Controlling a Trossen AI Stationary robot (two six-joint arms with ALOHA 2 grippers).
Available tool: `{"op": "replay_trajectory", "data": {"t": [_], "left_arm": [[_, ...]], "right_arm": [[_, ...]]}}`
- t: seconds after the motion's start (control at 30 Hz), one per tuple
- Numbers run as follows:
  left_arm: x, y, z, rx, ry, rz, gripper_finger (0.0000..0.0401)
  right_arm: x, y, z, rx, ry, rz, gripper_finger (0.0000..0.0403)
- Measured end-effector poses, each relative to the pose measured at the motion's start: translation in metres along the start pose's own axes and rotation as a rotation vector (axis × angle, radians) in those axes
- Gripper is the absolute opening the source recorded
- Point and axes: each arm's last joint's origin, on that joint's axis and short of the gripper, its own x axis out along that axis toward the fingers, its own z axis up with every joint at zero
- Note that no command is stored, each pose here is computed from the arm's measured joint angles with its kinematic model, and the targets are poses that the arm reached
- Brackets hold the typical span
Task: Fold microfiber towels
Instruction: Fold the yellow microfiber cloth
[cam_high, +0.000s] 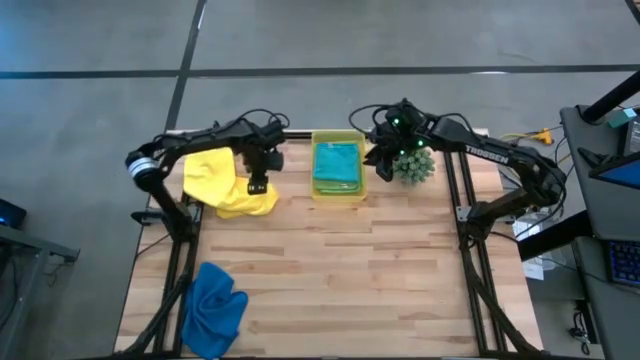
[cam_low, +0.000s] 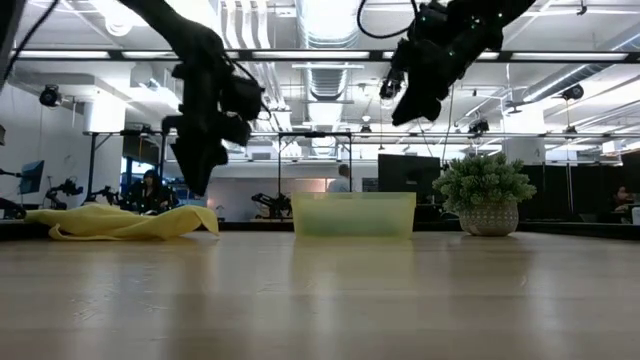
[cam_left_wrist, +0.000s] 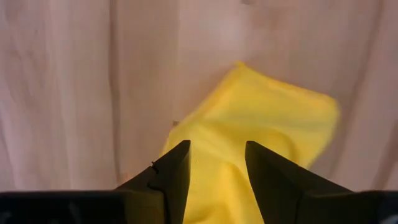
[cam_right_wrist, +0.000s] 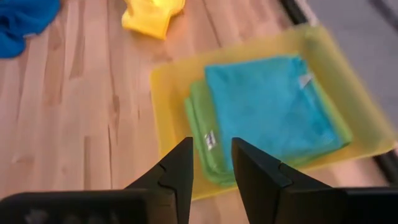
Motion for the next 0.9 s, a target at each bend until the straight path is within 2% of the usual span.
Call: {"op": "replay_trajectory", "data": {"t": [0.17, 0.33, 0.43, 0.6, 0.73, 0.9], "left_arm": [[0.009, 0.013, 0.016, 0.083, 0.027, -0.019, 0.0134], [0.017, 0.019, 0.029, 0.193, 0.084, -0.095, 0.0134], [0.024, 0.021, 0.035, 0.194, 0.052, -0.169, 0.0134], [0.033, 0.026, 0.042, 0.191, 0.062, -0.219, 0.0134], [0.038, 0.023, 0.04, 0.168, 0.086, -0.314, 0.0134], [0.046, 0.02, 0.034, 0.148, 0.152, -0.362, 0.0134]], "right_arm": [[0.01, 0.003, -0.017, 0.04, 0.051, 0.034, 0.0096], [0.009, 0.008, -0.028, 0.049, 0.064, 0.051, 0.0088], [0.004, 0.011, -0.031, 0.046, 0.055, 0.05, 0.0084], [-0.012, 0.017, -0.033, 0.027, 0.011, 0.04, 0.0081], [-0.024, 0.021, -0.032, 0.01, -0.03, 0.031, 0.0081], [-0.034, 0.025, -0.031, 0.001, -0.064, 0.016, 0.0083]]}}
